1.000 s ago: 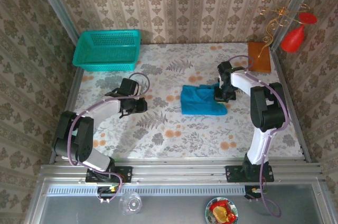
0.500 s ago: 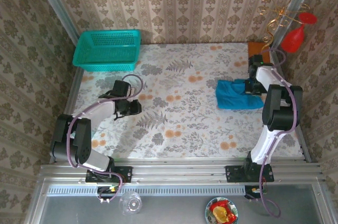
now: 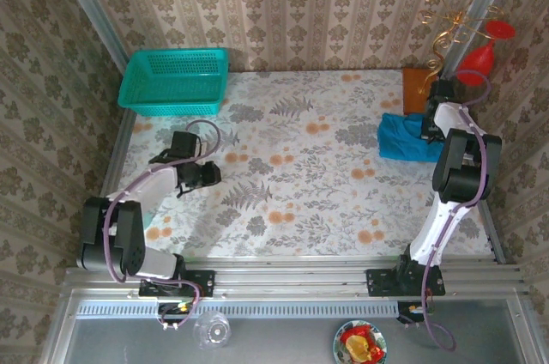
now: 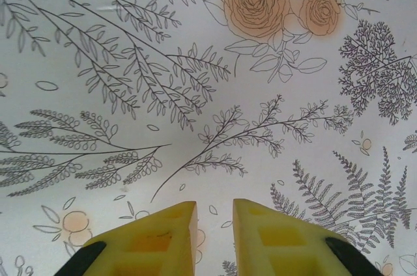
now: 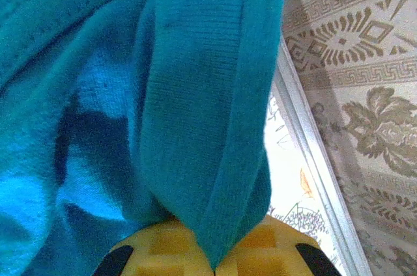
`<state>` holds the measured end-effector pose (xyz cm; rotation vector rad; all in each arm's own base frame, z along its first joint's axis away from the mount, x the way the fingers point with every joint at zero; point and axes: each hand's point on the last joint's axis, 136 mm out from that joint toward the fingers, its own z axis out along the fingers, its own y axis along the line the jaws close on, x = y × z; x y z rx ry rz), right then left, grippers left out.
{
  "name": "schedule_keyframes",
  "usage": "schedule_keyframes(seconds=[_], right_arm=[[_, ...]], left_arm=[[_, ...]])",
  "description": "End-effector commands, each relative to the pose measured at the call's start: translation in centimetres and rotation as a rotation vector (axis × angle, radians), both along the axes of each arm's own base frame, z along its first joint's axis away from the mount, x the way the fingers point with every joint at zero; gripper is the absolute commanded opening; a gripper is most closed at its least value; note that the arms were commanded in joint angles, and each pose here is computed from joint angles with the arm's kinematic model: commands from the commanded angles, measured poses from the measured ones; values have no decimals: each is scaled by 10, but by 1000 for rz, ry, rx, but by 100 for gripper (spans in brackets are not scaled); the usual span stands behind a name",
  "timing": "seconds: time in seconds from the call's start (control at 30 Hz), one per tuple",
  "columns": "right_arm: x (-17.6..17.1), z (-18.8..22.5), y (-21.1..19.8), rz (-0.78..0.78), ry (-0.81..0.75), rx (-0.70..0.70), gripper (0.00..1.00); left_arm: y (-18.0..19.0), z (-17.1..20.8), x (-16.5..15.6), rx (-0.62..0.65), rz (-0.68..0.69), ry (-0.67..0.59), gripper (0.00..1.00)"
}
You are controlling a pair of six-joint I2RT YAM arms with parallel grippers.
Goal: Fold the inside-out t-shirt
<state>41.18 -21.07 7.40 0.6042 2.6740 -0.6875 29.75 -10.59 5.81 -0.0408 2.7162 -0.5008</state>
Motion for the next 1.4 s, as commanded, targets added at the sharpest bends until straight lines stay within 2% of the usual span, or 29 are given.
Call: schedule_keyframes(seconds=[0.0, 0.17, 0.3, 0.47, 0.57, 0.6, 0.67, 0.7, 0.73, 0.8, 0.87, 0.9, 1.03, 1.2, 1.37], right_arm=[[16, 12, -22, -12, -48, -102, 1], [26, 8, -31, -19, -51, -128, 3], [27, 10, -40, -44, -33, -172, 21], [15, 36, -39, -95, -110, -228, 37], [2, 45, -28, -113, -149, -218, 45], [-3, 49, -21, -114, -163, -211, 46], [-11, 53, -7, -105, -189, -189, 51], [-15, 56, 1, -95, -204, -176, 55], [-19, 57, 11, -80, -210, -165, 65], [-25, 58, 30, -44, -213, -118, 78], [-28, 56, 51, 16, -233, -42, 97], [-29, 54, 61, 45, -251, -4, 100], [-29, 53, 100, 154, -392, 124, 100], [-23, 66, 152, 371, -639, 139, 100], [-18, 67, 173, 461, -803, 150, 100]], left_arm=[[9, 1, -7, 24, 11, -1, 23], [16, 5, -4, 32, 44, -19, 26], [19, 5, -3, 35, 60, -16, 29], [29, 7, -1, 71, 100, -39, 35], [42, 12, 4, 107, 140, -72, 48], [46, 14, 6, 118, 154, -85, 60], [55, 18, 10, 139, 185, -110, 74], [59, 20, 13, 148, 202, -127, 89], [64, 22, 14, 163, 216, -144, 100], [72, 26, 17, 197, 242, -177, 100], [81, 31, 21, 240, 262, -214, 100], [85, 33, 22, 261, 267, -233, 100], [99, 47, 31, 344, 283, -331, 100], [116, 59, 47, 436, 306, -409, 100], [111, 73, 70, 481, 220, -636, 100]])
